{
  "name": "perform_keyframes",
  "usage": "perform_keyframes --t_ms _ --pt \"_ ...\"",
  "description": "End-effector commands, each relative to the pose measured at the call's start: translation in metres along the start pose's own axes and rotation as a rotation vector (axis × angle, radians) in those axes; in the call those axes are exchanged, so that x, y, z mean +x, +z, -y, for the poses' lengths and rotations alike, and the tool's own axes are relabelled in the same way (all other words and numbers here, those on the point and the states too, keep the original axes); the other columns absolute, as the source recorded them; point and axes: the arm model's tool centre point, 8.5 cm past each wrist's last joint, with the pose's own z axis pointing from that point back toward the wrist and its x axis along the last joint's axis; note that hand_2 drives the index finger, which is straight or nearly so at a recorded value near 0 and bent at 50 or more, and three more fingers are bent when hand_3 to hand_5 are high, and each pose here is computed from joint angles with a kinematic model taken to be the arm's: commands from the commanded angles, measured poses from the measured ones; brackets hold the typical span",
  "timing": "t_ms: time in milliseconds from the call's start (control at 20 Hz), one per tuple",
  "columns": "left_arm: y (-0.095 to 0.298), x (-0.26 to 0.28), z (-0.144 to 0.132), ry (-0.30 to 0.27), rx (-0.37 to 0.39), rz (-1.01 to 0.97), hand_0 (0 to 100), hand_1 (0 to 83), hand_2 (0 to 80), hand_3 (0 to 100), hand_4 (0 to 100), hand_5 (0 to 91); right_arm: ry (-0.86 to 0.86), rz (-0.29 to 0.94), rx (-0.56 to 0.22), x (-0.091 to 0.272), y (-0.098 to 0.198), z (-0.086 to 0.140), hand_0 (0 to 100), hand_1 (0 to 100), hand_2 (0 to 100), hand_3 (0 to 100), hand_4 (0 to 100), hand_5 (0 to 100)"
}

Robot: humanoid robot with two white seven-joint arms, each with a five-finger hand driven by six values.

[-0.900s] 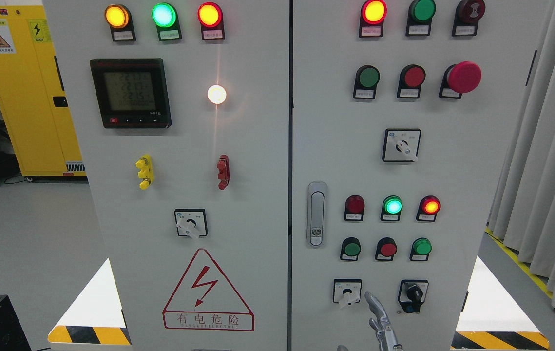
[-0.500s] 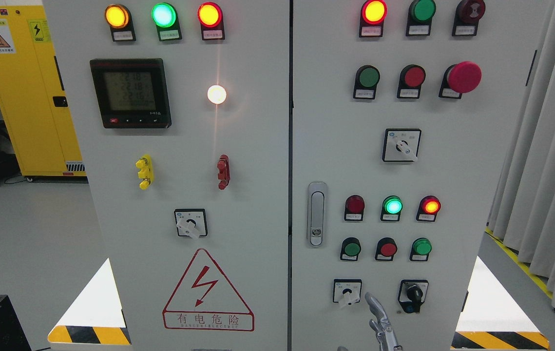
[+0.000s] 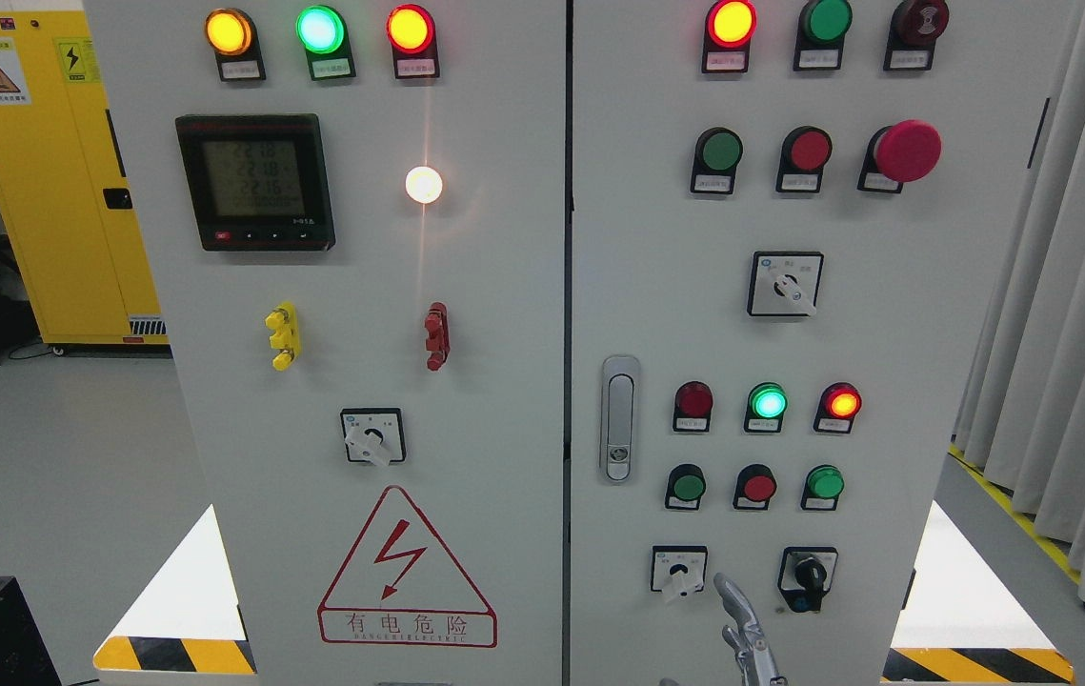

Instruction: Press green start button

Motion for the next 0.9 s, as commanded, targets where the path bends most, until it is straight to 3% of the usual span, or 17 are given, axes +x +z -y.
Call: perform_keyframes --t_ms 0,400,850 --pt "0.000 0.000 0.000 0.000 0.000 0.000 12 55.6 0.0 0 0 0.0 -0.001 -0.008 0.004 -0.002 0.001 -0.002 62 73 0 0 0 0" --pt "0.000 0.000 0.001 0.001 -0.002 0.000 12 55.6 0.0 0 0 0.0 -0.006 -0.104 0.039 -0.035 0.019 -0.013 62 73 0 0 0 0" --pt "0.000 0.000 0.000 0.000 0.000 0.000 12 55.6 0.0 0 0 0.0 0.001 -0.071 0.029 -0.028 0.008 -0.009 63 72 0 0 1 0"
